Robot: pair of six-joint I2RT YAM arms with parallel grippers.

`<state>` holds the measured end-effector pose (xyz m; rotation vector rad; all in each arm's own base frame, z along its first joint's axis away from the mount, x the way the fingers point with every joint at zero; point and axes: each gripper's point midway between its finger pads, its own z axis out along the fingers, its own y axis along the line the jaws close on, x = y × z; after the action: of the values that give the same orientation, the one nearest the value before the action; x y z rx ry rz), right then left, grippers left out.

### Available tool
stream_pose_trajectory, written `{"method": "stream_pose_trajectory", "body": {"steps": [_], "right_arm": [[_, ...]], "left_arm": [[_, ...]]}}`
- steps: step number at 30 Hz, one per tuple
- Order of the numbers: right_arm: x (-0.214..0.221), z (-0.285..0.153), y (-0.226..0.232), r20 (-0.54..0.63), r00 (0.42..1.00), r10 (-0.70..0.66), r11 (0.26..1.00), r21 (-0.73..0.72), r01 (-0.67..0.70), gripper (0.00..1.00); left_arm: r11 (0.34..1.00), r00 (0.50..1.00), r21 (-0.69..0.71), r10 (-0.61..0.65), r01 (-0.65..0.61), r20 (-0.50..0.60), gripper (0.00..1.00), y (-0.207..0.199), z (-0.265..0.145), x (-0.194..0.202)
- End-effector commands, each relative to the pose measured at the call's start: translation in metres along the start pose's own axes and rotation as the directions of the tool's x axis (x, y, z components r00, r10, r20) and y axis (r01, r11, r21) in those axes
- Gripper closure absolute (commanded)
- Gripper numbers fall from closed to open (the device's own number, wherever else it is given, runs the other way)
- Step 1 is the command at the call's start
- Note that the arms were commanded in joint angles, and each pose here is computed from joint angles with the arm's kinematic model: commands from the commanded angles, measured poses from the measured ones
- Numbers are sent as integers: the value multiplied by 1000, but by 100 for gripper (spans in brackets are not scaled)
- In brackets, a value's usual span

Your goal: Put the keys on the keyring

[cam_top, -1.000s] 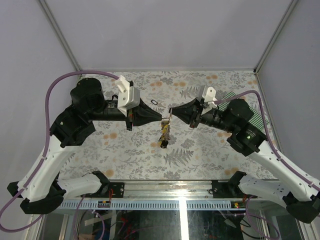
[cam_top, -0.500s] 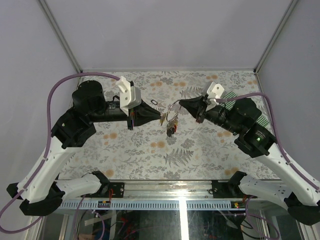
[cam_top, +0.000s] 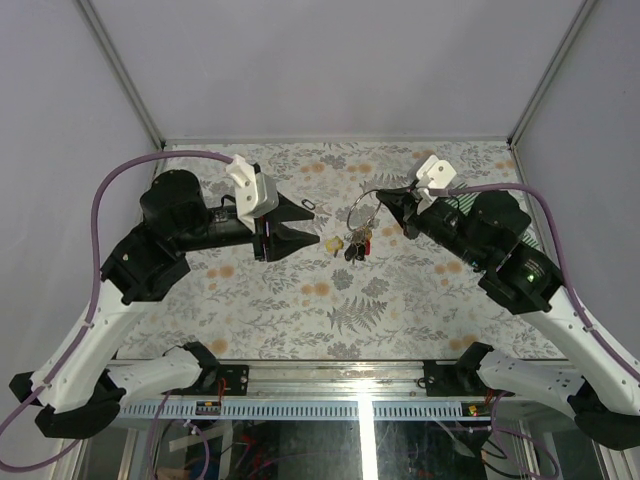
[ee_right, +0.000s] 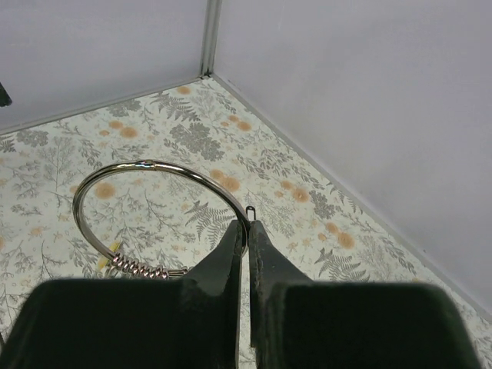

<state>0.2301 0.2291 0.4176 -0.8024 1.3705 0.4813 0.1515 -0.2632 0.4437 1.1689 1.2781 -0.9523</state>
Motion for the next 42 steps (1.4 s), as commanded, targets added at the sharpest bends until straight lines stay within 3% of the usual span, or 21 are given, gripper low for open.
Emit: {"method": "stream_pose_trajectory", "body": {"steps": [1, 8, 12, 22, 25, 33, 42], "right_arm": [[-32, -9, -21, 56, 998, -14, 996, 87, 9, 100], [-10, -3, -26, -20, 999, 50, 989, 138, -47, 100], [-1, 2, -29, -48, 996, 79, 983, 168, -70, 100], [3, 10, -31, -39, 991, 130, 973, 195, -120, 100], [3, 11, -29, -34, 990, 138, 974, 188, -129, 100], [3, 13, -27, -24, 989, 148, 974, 176, -142, 100], [2, 13, -24, -13, 987, 161, 974, 165, -157, 100]], "left_arm": [[993, 996, -116, -29, 39, 80, 56, 19, 3, -8], [972, 971, -185, -106, 147, 214, 44, 42, 19, -11], [969, 958, -161, -142, 186, 249, 30, 46, 30, -12], [952, 946, -153, -226, 265, 232, 28, 56, 58, 6], [945, 947, -174, -239, 278, 216, 34, 61, 66, 15], [943, 948, -158, -263, 292, 181, 64, 63, 81, 28], [933, 941, -172, -287, 317, 178, 90, 67, 85, 31]]}}
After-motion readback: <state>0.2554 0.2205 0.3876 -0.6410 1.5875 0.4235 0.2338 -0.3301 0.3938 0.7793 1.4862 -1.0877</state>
